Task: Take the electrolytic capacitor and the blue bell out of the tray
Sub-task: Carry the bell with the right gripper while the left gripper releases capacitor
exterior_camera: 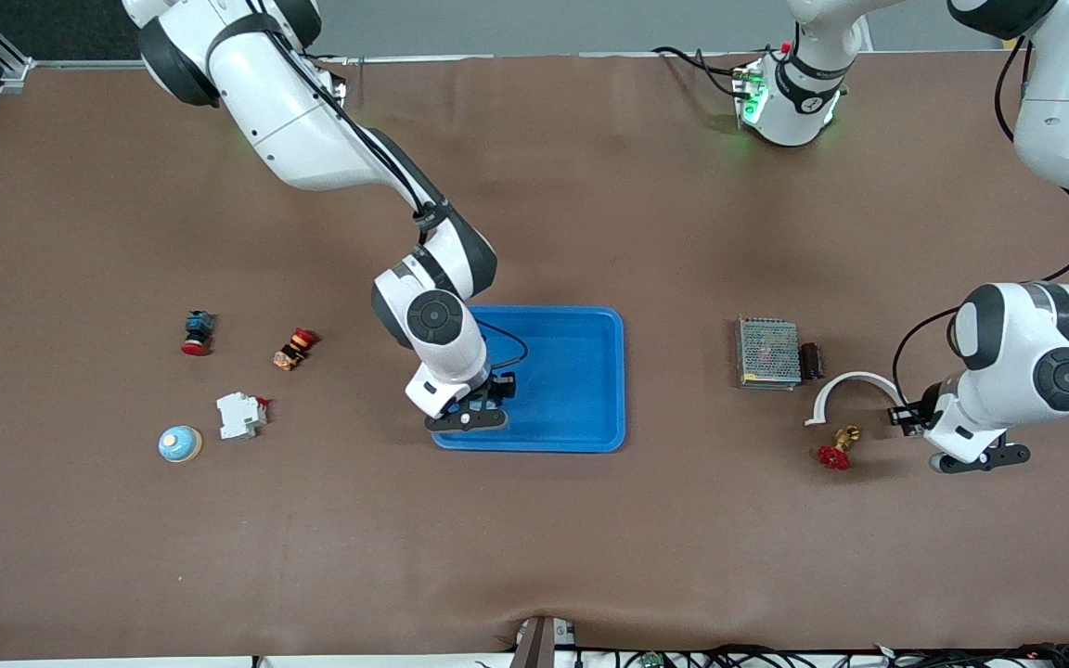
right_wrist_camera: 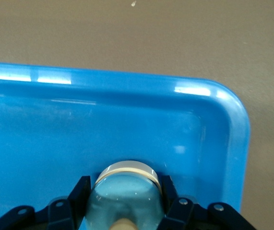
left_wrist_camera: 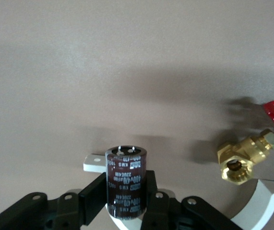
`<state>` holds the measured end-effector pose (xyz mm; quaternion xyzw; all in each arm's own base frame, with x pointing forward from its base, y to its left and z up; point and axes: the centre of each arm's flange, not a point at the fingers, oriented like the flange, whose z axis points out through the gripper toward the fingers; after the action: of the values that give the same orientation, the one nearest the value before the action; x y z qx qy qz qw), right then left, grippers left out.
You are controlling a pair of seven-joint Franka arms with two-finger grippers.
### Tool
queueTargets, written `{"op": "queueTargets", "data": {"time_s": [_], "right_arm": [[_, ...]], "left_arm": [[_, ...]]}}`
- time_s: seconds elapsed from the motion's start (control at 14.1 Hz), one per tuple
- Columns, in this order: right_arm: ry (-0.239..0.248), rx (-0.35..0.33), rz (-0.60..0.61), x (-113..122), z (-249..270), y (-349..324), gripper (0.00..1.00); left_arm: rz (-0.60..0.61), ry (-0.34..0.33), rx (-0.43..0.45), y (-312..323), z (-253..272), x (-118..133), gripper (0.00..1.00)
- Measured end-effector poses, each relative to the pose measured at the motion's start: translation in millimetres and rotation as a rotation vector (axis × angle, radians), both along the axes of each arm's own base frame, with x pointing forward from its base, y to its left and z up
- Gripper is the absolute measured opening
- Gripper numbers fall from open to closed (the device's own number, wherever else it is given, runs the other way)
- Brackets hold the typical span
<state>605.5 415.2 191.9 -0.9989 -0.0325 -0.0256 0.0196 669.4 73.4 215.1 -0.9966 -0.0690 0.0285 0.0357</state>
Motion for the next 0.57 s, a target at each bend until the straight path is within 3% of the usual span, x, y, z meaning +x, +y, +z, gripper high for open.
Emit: {"op": "queueTargets", "data": {"time_s": [0.28, 0.57], "right_arm": [[0.04, -0.044, 0.037, 0, 51, -2, 0.65], [0.078, -0.096, 0.179, 2, 128, -27, 0.65]], "left_arm": [[-0.001, -0.022, -0.017, -3, -21, 2, 0.35], [0.022, -0.044, -0.021, -13, -17, 9, 0.35]]}}
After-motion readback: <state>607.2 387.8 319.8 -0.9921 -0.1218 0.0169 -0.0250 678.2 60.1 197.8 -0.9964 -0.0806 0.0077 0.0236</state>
